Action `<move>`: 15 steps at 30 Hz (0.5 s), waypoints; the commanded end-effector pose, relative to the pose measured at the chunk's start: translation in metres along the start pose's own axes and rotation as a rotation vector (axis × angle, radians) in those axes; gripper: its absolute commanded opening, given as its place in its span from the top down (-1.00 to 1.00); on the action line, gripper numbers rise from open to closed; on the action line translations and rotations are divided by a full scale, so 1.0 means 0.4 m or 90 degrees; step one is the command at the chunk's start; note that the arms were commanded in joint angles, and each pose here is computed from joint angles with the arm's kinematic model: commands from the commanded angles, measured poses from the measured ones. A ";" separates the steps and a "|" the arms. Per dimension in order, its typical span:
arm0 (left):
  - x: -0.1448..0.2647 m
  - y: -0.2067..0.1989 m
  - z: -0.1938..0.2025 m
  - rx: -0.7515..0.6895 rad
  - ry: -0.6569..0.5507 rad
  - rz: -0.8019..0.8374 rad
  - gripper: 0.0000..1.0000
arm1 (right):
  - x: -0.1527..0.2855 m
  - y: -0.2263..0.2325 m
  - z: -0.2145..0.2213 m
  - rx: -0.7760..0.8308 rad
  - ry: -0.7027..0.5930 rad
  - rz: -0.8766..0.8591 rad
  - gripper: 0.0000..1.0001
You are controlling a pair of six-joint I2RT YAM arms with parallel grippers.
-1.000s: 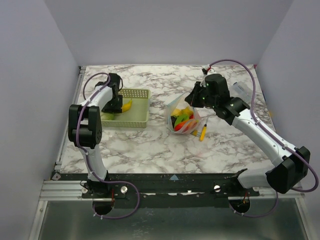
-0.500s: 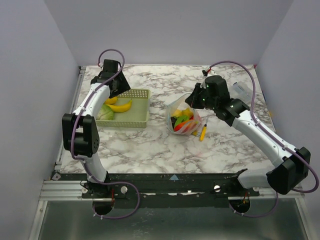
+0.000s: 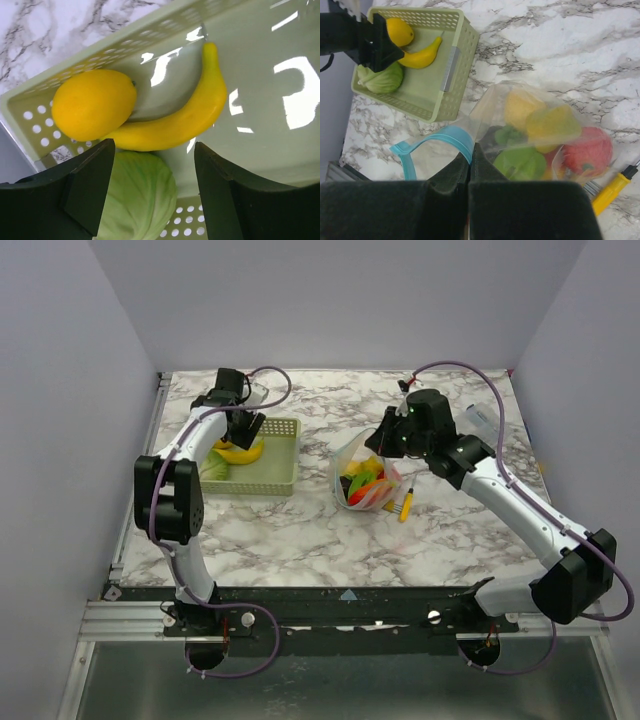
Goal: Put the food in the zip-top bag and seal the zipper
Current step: Pick up the fake fruit from the bin.
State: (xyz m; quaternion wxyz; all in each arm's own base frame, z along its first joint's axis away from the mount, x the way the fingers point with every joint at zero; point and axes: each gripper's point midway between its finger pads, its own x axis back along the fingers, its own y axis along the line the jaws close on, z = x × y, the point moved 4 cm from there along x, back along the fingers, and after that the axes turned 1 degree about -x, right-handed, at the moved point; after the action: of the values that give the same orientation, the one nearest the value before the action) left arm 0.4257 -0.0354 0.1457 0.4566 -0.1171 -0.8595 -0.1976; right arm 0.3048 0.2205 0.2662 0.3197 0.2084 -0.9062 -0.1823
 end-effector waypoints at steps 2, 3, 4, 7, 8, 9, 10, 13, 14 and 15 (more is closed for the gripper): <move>-0.057 -0.056 0.033 -0.143 0.067 0.071 -0.31 | 0.004 0.023 -0.027 0.012 -0.010 -0.031 0.99; -0.069 -0.056 0.044 -0.153 0.083 0.067 -0.31 | 0.006 0.022 -0.026 0.013 -0.011 -0.029 0.99; -0.082 -0.055 0.057 -0.161 0.104 0.058 -0.31 | 0.008 0.020 -0.024 0.012 -0.010 -0.028 0.99; -0.112 -0.049 0.080 -0.173 0.139 0.039 -0.31 | 0.006 0.015 -0.019 0.012 -0.008 -0.024 0.99; -0.121 -0.039 0.081 -0.174 0.145 0.020 -0.31 | 0.006 0.014 -0.018 0.012 -0.008 -0.022 0.99; -0.126 -0.033 0.078 -0.174 0.147 0.006 -0.31 | 0.006 0.013 -0.017 0.012 -0.007 -0.021 0.99; -0.132 -0.025 0.074 -0.177 0.148 -0.011 -0.30 | 0.005 0.012 -0.017 0.012 -0.007 -0.019 0.99; -0.142 -0.008 0.060 -0.186 0.149 -0.048 -0.28 | 0.001 0.011 -0.014 0.011 -0.004 -0.019 0.99; -0.145 -0.007 0.059 -0.188 0.149 -0.052 -0.27 | -0.001 0.011 -0.014 0.010 -0.003 -0.019 0.99; -0.150 -0.006 0.062 -0.191 0.155 -0.056 -0.25 | -0.001 0.012 -0.014 0.010 -0.003 -0.019 0.99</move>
State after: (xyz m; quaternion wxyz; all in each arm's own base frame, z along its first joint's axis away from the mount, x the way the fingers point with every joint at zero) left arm 0.4240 -0.0367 0.0751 0.5377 -0.1586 -0.7648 -0.3175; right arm 0.3045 0.2218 0.2653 0.3219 0.2137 -0.9047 -0.1796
